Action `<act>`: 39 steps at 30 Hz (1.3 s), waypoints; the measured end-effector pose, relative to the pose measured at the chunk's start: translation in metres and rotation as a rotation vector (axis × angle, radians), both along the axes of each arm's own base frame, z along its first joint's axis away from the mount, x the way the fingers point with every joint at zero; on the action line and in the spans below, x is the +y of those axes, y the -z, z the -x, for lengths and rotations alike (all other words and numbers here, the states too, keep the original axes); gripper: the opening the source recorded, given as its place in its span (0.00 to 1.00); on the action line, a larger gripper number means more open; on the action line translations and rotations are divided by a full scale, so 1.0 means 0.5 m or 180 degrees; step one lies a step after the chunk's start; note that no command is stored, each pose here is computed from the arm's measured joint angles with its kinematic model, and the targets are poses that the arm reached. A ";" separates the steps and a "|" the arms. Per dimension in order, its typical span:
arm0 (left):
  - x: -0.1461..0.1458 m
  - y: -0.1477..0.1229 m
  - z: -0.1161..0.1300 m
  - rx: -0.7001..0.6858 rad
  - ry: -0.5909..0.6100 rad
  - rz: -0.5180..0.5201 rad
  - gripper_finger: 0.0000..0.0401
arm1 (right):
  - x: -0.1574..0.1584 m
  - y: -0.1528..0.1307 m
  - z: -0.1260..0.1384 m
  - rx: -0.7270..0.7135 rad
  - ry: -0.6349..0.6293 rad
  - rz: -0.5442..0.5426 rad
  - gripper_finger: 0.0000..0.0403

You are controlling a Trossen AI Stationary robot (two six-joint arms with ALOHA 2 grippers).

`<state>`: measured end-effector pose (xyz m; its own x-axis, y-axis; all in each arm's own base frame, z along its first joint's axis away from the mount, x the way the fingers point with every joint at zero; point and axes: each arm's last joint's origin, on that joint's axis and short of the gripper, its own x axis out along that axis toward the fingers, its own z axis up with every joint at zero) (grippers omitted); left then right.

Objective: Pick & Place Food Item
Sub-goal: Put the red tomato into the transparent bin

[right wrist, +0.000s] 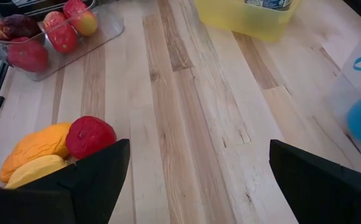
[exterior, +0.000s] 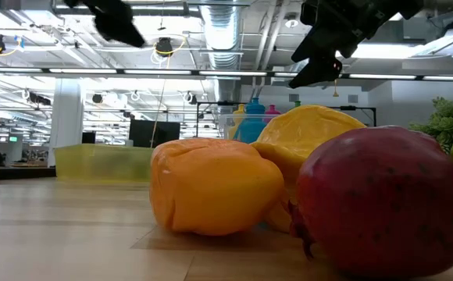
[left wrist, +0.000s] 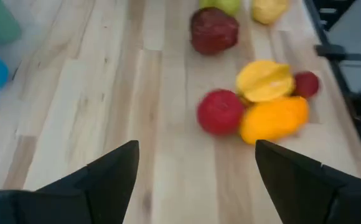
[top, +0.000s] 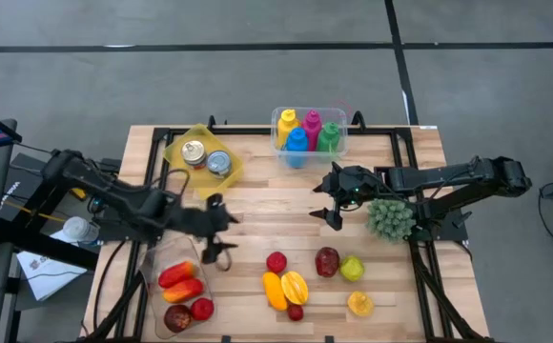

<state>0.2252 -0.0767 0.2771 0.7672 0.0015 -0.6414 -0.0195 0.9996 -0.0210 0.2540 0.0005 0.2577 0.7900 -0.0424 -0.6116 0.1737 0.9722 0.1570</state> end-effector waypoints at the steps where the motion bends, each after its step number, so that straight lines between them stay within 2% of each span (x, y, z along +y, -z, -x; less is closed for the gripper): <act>1: 0.008 0.005 -0.016 -0.0022 -0.0002 -0.0001 0.77 | 0.000 0.000 0.000 0.0000 0.0001 -0.0001 0.92; 3: 0.020 0.015 -0.050 -0.0134 0.0060 0.0011 0.77 | 0.000 0.000 0.000 0.0000 0.0006 -0.0007 0.92; 8: 0.026 0.058 -0.127 -0.0330 0.0557 -0.0030 0.77 | 0.000 0.000 0.000 -0.0001 0.0020 -0.0026 0.92; 19: 0.016 0.162 -0.219 -0.0500 0.1384 0.0147 0.77 | 0.004 0.000 0.000 0.0000 -0.0045 -0.0095 0.92; 22: 0.012 0.189 -0.230 -0.0454 0.1513 0.0195 0.77 | 0.008 0.001 0.001 0.0018 -0.0070 -0.0095 0.92; 27: 0.009 0.227 -0.237 -0.0271 0.1521 0.0225 0.77 | 0.014 0.004 0.003 0.0075 -0.0111 -0.0095 0.92; 39: 0.011 0.301 -0.252 -0.0039 0.1649 0.0061 0.77 | 0.014 0.005 0.004 0.0097 -0.0094 -0.0113 0.92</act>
